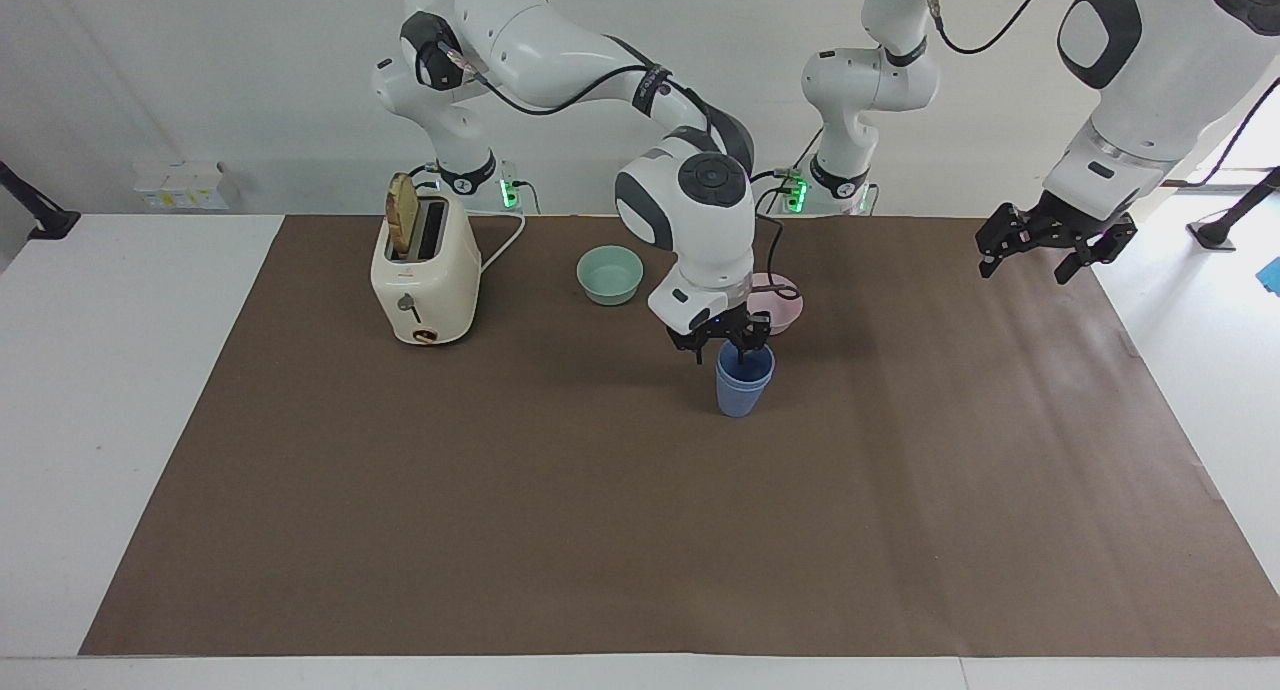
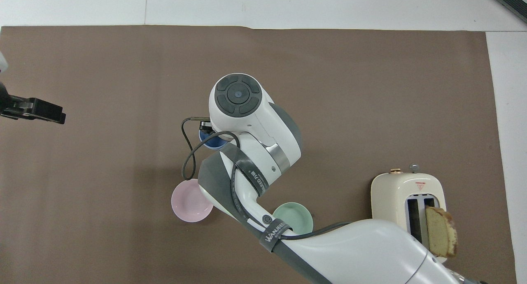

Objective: Stack blue cups with both arms

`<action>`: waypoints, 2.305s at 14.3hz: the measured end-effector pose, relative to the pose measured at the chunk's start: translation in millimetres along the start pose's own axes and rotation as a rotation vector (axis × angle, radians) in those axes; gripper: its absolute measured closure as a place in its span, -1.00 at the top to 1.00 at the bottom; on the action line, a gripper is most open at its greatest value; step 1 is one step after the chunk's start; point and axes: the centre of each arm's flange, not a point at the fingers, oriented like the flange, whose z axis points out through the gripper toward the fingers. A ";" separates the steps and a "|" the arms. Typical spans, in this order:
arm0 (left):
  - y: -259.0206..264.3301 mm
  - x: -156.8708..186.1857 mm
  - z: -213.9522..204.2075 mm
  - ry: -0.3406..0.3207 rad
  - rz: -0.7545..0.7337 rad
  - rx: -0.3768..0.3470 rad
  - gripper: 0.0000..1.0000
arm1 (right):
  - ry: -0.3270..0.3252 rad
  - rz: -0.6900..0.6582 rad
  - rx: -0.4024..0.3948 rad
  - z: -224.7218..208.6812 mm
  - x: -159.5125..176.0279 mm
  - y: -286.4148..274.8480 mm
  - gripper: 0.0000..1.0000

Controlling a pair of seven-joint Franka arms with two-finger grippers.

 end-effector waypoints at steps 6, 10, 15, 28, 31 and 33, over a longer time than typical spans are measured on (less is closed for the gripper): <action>0.0 -0.1 0.2 -0.001 0.000 0.000 1.00 | 0.029 -0.005 -0.078 -39.9 15.9 30.0 1.00; 0.0 -0.2 0.3 -0.001 0.000 0.000 1.00 | 0.022 -0.027 -0.122 -123.9 25.5 86.8 1.00; 0.0 -0.2 0.3 -0.001 0.000 0.000 1.00 | 0.014 -0.064 -0.154 -202.5 57.6 202.6 1.00; 0.0 -0.4 0.0 0.000 0.000 0.000 1.00 | -0.029 -0.098 -0.065 -298.9 55.4 363.7 1.00; -0.8 -0.5 0.0 0.000 -0.001 0.000 1.00 | -0.031 -0.091 -0.063 -302.3 46.2 363.6 1.00; -1.3 -0.6 0.0 0.000 -0.002 0.000 1.00 | -0.042 -0.065 -0.070 -298.7 39.8 360.2 1.00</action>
